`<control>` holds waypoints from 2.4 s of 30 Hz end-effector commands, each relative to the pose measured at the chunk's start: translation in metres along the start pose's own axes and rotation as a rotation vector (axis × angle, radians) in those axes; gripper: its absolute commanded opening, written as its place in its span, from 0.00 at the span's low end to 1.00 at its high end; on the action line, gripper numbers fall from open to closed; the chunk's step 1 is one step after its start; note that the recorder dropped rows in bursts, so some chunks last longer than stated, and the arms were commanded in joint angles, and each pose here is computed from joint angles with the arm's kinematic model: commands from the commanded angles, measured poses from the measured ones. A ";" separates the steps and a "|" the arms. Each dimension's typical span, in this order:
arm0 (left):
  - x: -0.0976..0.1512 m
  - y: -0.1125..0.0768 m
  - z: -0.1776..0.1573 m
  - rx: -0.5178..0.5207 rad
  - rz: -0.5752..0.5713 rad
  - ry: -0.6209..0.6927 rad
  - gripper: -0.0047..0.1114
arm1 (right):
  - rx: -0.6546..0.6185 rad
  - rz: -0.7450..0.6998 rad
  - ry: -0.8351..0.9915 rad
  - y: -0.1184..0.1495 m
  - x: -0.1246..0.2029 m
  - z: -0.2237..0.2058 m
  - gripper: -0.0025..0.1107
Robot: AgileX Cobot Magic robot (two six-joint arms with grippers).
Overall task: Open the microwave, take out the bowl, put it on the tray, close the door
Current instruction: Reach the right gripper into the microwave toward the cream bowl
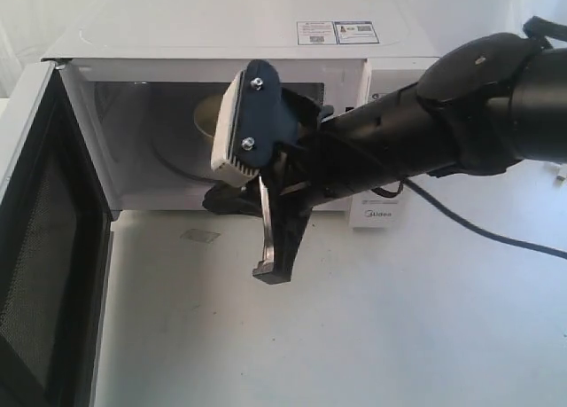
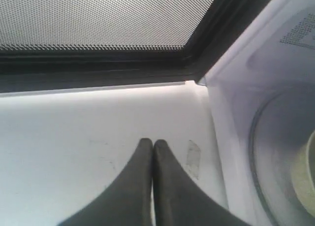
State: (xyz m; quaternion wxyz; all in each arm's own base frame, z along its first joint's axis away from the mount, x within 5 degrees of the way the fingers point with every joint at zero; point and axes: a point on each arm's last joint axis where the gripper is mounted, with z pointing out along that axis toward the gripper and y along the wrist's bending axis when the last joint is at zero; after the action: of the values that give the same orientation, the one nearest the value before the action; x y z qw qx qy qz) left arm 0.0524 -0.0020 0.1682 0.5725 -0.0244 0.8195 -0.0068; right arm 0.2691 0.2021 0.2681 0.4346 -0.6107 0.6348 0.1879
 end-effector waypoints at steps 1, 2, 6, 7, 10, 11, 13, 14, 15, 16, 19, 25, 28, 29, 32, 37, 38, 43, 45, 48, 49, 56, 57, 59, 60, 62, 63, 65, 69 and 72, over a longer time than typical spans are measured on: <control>0.001 0.000 0.000 0.006 -0.006 0.000 0.04 | 0.134 -0.024 0.039 -0.005 -0.006 0.005 0.02; 0.001 0.000 0.000 0.006 -0.006 0.000 0.04 | 0.133 -0.021 0.047 -0.005 -0.005 0.006 0.02; 0.001 0.000 0.000 0.006 -0.006 0.000 0.04 | 0.173 -0.051 0.094 -0.009 0.001 0.008 0.02; 0.001 0.000 0.000 0.006 -0.006 0.000 0.04 | 0.197 -0.051 0.104 -0.012 0.003 0.009 0.02; 0.001 0.000 0.000 0.006 -0.006 0.000 0.04 | 0.233 -0.101 0.146 -0.016 0.008 0.011 0.02; 0.001 0.000 0.000 0.006 -0.006 0.000 0.04 | 0.226 -0.154 0.168 -0.016 0.009 0.011 0.02; 0.001 0.000 0.000 0.006 -0.006 0.000 0.04 | 0.206 -0.252 0.202 -0.013 0.010 0.012 0.02; 0.001 0.000 0.000 0.006 -0.006 0.000 0.04 | 0.204 -0.290 0.215 -0.012 0.009 0.013 0.02; 0.001 0.000 0.000 0.006 -0.006 0.000 0.04 | 0.205 -0.320 0.225 -0.011 0.009 0.014 0.02; 0.001 0.000 0.000 0.006 -0.006 0.000 0.04 | 0.211 -0.324 0.228 -0.010 0.007 0.015 0.02; 0.001 0.000 0.000 0.006 -0.006 0.000 0.04 | 0.222 -0.333 0.224 -0.004 0.001 0.019 0.02; 0.001 0.000 0.000 0.006 -0.006 0.000 0.04 | 0.219 -0.332 0.224 0.007 -0.007 0.026 0.02; 0.001 0.000 0.000 0.006 -0.006 0.000 0.04 | 0.215 -0.363 0.257 0.007 -0.006 0.025 0.02; 0.001 0.000 0.000 0.006 -0.006 0.000 0.04 | 0.214 -0.380 0.275 0.006 -0.005 0.025 0.02; 0.001 0.000 0.000 0.006 -0.006 0.000 0.04 | 0.226 -0.405 0.328 0.002 -0.005 0.022 0.02; 0.001 0.000 0.000 0.006 -0.006 0.000 0.04 | 0.329 -0.251 0.336 -0.011 -0.014 0.015 0.02; 0.001 0.000 0.000 0.006 -0.006 0.000 0.04 | 0.340 -0.245 0.347 -0.013 -0.014 0.014 0.02; 0.001 0.000 0.000 0.006 -0.006 0.000 0.04 | 0.319 -0.363 0.433 -0.016 -0.004 0.024 0.02; 0.001 0.000 0.000 0.006 -0.006 0.000 0.04 | 0.301 -0.375 0.463 -0.018 0.002 0.034 0.02; 0.001 0.000 0.000 0.006 -0.006 0.000 0.04 | 0.277 -0.379 0.507 -0.022 0.008 0.045 0.02; 0.001 0.000 0.000 0.006 -0.006 0.000 0.04 | 0.269 -0.379 0.522 -0.023 0.010 0.048 0.02; 0.001 0.000 0.000 0.006 -0.006 0.000 0.04 | 0.297 -0.402 0.451 -0.028 0.004 0.059 0.02; 0.001 0.000 0.000 0.006 -0.006 0.000 0.04 | 0.301 -0.406 0.435 -0.029 0.003 0.061 0.02; 0.001 0.000 0.000 0.006 -0.006 0.000 0.04 | 0.295 -0.410 0.428 -0.028 0.006 0.067 0.02; 0.001 0.000 0.000 0.006 -0.006 0.000 0.04 | 0.286 -0.412 0.429 -0.026 0.007 0.070 0.02; 0.001 0.000 0.000 0.006 -0.006 0.000 0.04 | 0.265 -0.419 0.427 -0.021 0.010 0.080 0.02; 0.001 0.000 0.000 0.006 -0.006 0.000 0.04 | 0.259 -0.427 0.416 -0.019 0.010 0.084 0.02; 0.001 0.000 0.000 0.006 -0.006 0.000 0.04 | 0.253 -0.441 0.388 -0.015 0.009 0.092 0.02; 0.001 0.000 0.000 0.006 -0.006 0.000 0.04 | 0.280 -0.429 0.275 -0.010 -0.002 0.100 0.02; 0.001 0.000 0.000 0.006 -0.006 0.000 0.04 | 0.279 -0.375 0.262 -0.006 -0.004 0.102 0.02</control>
State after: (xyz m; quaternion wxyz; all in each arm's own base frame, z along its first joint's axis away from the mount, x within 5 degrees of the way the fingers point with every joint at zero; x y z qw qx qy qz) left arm 0.0524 -0.0020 0.1682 0.5725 -0.0244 0.8195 -0.0068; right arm 0.3082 0.2789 0.2148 0.4489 -0.6856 0.5676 -0.0797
